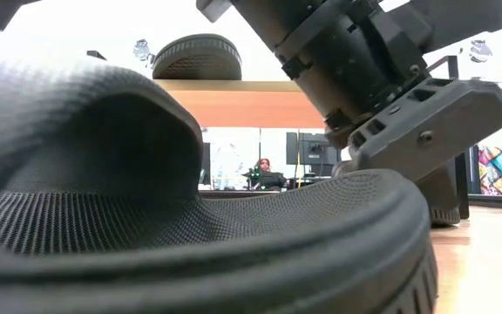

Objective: Pick and place slides into the shelf
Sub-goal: Put the black slide under the shelf

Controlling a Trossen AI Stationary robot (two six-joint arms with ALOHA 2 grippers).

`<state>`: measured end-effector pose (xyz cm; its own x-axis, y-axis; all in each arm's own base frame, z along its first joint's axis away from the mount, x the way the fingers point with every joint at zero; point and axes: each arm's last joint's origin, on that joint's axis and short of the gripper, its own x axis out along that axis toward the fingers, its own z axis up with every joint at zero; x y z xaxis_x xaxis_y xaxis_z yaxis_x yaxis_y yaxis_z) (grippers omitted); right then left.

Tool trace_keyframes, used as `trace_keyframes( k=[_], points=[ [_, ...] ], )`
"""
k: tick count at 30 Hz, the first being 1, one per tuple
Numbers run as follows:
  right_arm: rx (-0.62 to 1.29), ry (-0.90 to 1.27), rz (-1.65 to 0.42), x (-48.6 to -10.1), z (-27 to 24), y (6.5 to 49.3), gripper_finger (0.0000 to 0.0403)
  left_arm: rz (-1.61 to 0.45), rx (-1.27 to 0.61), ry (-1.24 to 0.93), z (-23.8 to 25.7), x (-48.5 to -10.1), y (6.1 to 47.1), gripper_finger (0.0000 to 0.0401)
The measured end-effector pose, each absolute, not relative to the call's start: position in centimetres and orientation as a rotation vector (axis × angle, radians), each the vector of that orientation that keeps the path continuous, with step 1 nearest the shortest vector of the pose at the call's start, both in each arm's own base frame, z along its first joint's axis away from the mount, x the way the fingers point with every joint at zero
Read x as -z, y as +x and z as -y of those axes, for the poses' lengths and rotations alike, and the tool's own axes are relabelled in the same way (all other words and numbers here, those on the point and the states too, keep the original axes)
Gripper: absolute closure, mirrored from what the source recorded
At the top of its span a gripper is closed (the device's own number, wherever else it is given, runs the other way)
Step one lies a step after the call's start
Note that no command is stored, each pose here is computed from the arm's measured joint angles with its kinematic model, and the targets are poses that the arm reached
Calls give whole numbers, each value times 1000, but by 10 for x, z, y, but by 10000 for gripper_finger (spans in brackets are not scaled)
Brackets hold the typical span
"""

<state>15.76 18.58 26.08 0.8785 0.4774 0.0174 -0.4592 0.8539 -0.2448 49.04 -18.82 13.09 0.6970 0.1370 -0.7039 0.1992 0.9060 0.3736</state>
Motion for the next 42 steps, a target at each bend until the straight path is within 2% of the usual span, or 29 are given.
trace_keyframes(
  k=[6, 9, 12, 17, 31, 35, 42],
  points=[
    [-494, -234, 77, -261, -186, 158, 403, -794, 51, 465, 187, -132, 492, 401],
    [-494, -234, 76, -261, -186, 158, 403, -862, 73, 514, 198, -134, 479, 401],
    [-494, -238, 72, -260, -186, 158, 403, -934, 18, 567, 209, -142, 462, 401],
    [-494, -237, 74, -260, -186, 158, 403, -925, -22, 585, 218, -152, 453, 401],
    [-494, -240, 73, -260, -186, 157, 403, -1144, -48, 519, 190, -140, 447, 401],
    [-494, -239, 72, -260, -186, 157, 403, -1125, -146, 508, 176, -141, 453, 401],
    [-494, -233, 72, -260, -186, 158, 403, -1108, -137, 465, 166, -141, 460, 401]
  ],
)
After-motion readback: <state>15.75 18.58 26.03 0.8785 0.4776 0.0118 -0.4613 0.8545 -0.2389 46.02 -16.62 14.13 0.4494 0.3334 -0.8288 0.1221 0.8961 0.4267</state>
